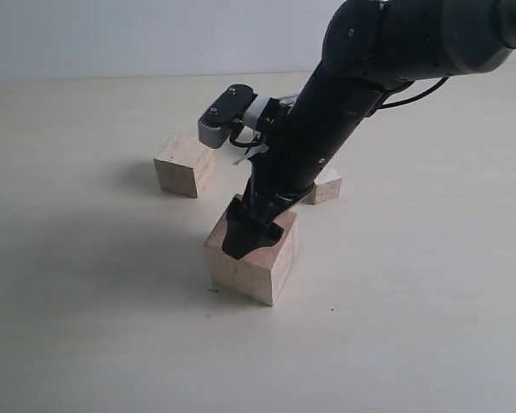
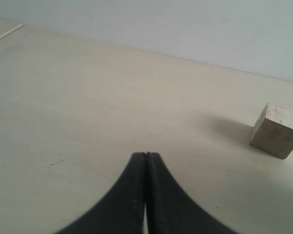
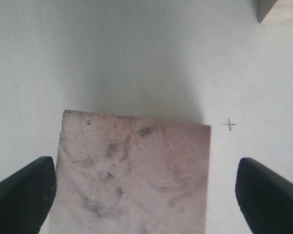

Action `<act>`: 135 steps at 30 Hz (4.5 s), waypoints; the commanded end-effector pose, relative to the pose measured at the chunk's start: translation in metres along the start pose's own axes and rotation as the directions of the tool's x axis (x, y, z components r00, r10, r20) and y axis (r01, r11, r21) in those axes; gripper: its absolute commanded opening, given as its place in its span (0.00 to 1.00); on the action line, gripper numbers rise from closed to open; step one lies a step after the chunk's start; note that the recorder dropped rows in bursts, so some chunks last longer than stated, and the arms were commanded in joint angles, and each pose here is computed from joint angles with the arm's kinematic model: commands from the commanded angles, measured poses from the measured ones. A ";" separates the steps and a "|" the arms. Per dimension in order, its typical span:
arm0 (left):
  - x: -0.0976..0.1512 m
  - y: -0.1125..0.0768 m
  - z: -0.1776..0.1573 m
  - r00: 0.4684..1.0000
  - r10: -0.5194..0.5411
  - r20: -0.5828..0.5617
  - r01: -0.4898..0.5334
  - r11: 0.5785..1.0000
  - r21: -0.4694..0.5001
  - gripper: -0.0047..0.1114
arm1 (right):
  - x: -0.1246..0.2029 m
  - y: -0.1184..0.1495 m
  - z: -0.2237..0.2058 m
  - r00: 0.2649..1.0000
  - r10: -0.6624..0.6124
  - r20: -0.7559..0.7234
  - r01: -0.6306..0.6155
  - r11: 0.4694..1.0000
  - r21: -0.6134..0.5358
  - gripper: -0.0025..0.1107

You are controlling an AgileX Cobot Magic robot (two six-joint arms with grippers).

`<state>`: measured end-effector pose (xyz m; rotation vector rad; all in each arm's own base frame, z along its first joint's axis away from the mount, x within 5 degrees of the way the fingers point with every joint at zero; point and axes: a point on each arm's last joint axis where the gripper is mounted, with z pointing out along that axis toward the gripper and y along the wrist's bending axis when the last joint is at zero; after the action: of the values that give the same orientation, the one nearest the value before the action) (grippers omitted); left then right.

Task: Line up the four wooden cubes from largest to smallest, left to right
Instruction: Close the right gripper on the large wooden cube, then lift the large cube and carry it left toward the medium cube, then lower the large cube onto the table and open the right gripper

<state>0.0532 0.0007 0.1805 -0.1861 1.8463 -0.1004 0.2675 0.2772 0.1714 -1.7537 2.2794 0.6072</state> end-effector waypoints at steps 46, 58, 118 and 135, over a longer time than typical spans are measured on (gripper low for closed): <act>0.000 -0.001 0.000 1.000 0.006 0.005 -0.006 1.000 0.018 0.04 | 0.005 -0.001 0.029 0.994 0.007 -0.112 0.007 0.993 0.121 0.83; 0.000 -0.001 0.000 1.000 0.006 0.005 -0.006 1.000 0.018 0.04 | 0.001 0.006 0.014 0.994 0.003 -0.112 0.008 0.995 0.099 0.03; 0.000 -0.001 0.000 1.000 0.006 0.005 -0.006 1.000 0.018 0.04 | -0.111 -0.020 0.084 0.897 -0.435 -0.076 0.439 0.897 0.047 0.02; 0.000 -0.001 0.000 1.000 0.006 0.005 -0.006 1.000 0.018 0.04 | -0.114 -0.018 0.076 0.909 -0.413 -0.059 0.416 0.907 0.064 0.88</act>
<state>0.0532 -0.0002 0.1804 -0.1719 1.8489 -0.1111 0.3096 0.4054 0.1424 -2.1521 1.8436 0.3967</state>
